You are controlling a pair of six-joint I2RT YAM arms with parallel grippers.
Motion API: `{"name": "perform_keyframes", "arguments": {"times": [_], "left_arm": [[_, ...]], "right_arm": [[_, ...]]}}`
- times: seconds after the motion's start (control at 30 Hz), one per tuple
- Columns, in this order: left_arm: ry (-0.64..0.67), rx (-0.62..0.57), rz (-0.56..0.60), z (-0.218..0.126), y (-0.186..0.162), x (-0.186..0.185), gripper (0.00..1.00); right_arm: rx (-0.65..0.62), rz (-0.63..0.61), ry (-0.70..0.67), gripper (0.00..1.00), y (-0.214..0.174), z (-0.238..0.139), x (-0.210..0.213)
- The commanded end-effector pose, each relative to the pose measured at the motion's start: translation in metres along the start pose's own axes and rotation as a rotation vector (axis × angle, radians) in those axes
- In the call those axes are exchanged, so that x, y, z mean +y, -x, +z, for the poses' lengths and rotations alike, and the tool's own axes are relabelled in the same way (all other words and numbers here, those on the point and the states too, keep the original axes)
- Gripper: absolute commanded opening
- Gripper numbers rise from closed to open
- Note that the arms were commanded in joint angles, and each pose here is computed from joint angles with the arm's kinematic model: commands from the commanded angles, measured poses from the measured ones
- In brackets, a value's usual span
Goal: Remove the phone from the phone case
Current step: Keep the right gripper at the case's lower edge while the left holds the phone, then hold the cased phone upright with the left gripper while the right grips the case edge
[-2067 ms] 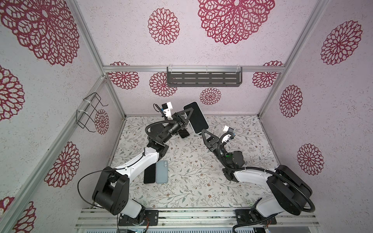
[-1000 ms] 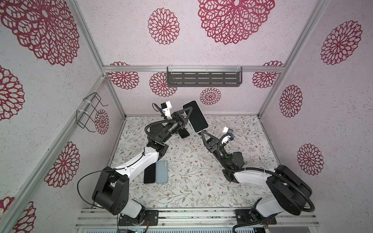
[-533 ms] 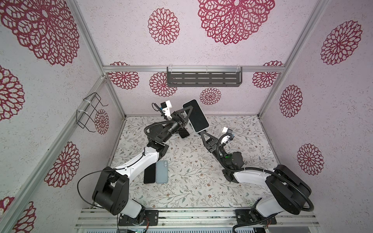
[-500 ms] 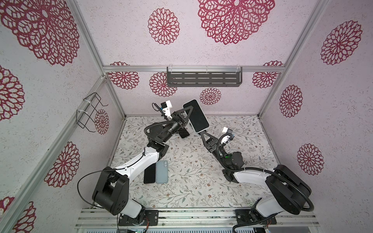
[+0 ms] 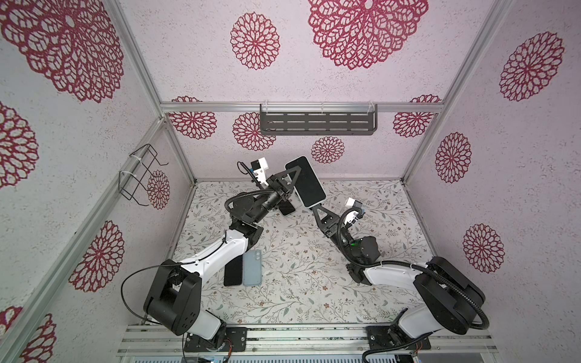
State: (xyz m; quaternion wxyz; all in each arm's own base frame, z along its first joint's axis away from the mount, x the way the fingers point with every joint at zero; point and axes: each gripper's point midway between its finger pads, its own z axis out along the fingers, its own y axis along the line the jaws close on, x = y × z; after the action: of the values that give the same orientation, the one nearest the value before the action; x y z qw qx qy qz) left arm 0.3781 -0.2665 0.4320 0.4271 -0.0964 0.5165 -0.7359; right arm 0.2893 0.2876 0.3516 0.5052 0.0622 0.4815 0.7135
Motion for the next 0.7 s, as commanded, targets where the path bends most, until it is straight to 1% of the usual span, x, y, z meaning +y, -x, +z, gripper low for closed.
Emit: {"name": "perform_keyframes", "arguments": {"times": [0.0, 0.43, 0.67], "left_arm": [[-0.063, -0.040, 0.028, -0.0042, 0.0107, -0.0194, 0.00], [-0.059, -0.057, 0.042, -0.0053, 0.0183, -0.0200, 0.00], [-0.075, -0.056, 0.041, -0.0055, 0.0183, -0.0255, 0.00]], "right_arm": [[-0.046, -0.009, 0.161, 0.62, 0.0159, -0.0033, 0.0482], [-0.034, 0.000, 0.175, 0.62, 0.0131, -0.0036, 0.0534], [-0.039, 0.006, 0.157, 0.62, 0.0121, -0.0043, 0.0478]]}}
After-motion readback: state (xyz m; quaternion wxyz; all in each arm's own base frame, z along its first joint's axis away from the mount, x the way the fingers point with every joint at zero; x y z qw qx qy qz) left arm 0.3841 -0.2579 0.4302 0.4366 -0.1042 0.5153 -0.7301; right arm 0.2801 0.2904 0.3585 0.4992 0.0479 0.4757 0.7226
